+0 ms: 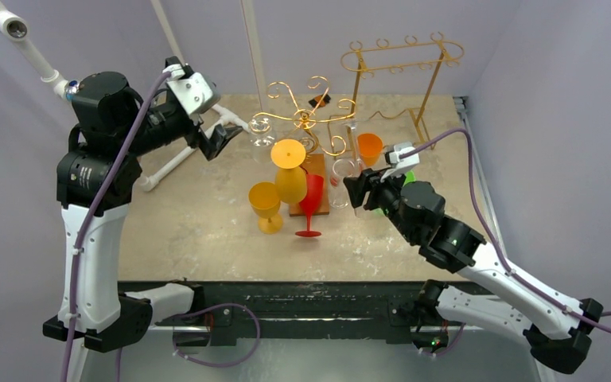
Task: Place the wine glass upside down on the wine glass rack
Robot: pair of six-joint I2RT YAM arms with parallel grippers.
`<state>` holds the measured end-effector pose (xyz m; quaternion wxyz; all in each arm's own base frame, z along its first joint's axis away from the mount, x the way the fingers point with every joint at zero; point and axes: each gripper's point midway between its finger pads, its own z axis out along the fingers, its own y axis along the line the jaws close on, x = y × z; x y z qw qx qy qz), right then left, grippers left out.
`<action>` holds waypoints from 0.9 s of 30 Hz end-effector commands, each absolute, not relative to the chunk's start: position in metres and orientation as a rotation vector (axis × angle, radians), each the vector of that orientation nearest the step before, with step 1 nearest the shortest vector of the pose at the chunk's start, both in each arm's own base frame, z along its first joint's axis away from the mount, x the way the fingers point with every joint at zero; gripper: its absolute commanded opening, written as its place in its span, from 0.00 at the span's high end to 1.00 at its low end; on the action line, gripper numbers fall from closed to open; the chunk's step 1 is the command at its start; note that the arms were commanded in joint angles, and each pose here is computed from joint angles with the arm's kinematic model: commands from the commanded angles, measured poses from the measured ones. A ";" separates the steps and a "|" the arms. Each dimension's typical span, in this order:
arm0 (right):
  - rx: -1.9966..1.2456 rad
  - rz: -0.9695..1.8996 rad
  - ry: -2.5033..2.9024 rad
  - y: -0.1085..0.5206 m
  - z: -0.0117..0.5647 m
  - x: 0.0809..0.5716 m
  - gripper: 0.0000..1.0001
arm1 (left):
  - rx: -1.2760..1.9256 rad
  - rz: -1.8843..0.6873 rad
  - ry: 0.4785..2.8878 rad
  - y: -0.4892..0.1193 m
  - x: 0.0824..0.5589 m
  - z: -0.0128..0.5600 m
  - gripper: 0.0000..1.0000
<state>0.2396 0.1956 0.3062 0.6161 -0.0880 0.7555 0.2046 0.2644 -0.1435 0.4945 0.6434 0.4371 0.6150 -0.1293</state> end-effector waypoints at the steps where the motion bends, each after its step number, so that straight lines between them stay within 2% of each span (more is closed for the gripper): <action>1: -0.107 0.494 1.621 0.190 0.333 0.253 1.00 | 0.937 -0.301 1.444 -0.138 0.261 0.493 0.00; 12: -0.103 0.521 1.575 0.189 0.323 0.263 1.00 | 0.916 -0.326 1.542 -0.138 0.270 0.467 0.00; 27: -0.106 0.494 1.575 0.189 0.309 0.272 1.00 | 0.920 -0.312 1.575 -0.135 0.272 0.466 0.00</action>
